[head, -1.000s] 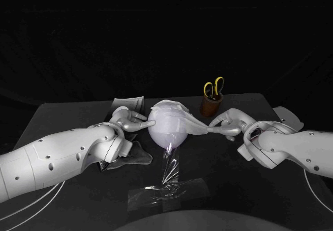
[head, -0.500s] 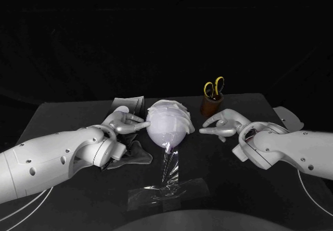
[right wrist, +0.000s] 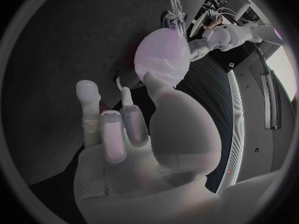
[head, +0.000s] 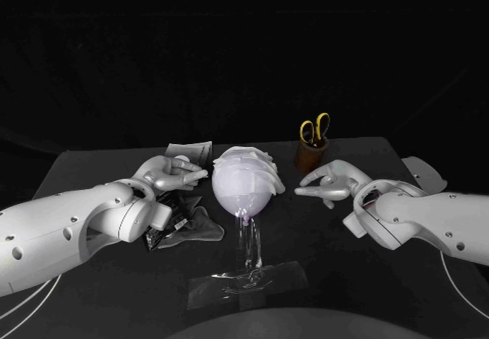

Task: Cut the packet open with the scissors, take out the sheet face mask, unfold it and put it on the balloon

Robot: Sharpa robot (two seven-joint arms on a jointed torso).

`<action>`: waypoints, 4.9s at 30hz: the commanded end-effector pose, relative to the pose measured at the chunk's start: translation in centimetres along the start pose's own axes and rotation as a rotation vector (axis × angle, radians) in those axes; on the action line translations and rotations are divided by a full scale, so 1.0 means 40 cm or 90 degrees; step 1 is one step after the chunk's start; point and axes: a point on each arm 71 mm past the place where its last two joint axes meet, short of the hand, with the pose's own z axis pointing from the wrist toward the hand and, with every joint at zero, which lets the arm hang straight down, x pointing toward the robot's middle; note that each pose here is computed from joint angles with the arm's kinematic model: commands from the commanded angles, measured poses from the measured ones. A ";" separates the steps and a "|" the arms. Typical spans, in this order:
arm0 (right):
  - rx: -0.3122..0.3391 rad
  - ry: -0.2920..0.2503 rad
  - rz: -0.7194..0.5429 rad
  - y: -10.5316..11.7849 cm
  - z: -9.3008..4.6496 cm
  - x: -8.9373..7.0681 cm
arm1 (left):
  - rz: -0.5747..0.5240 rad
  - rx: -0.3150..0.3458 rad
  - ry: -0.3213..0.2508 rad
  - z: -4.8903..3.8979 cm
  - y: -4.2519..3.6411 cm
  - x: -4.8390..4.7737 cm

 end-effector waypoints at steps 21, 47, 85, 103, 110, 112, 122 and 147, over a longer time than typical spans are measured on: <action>-0.118 -0.059 0.003 0.043 -0.008 -0.003 | 0.001 0.035 0.061 -0.034 0.004 0.040; -0.143 -0.077 0.072 0.060 0.029 -0.023 | -0.026 0.110 0.003 -0.014 -0.011 -0.011; -0.210 0.034 -0.165 0.190 0.198 -0.044 | 0.169 0.135 0.161 0.192 -0.160 -0.045; -0.231 0.032 -0.150 0.212 0.199 -0.032 | 0.189 0.131 0.181 0.212 -0.168 -0.027; -0.235 0.029 -0.132 0.215 0.195 -0.035 | 0.189 0.130 0.196 0.212 -0.168 -0.022; -0.236 0.029 -0.128 0.216 0.193 -0.036 | 0.189 0.131 0.199 0.212 -0.168 -0.021; -0.241 0.037 -0.113 0.220 0.183 -0.040 | 0.187 0.134 0.207 0.212 -0.169 -0.021; -0.249 0.069 -0.100 0.235 0.178 -0.021 | 0.234 0.137 0.204 0.236 -0.183 0.012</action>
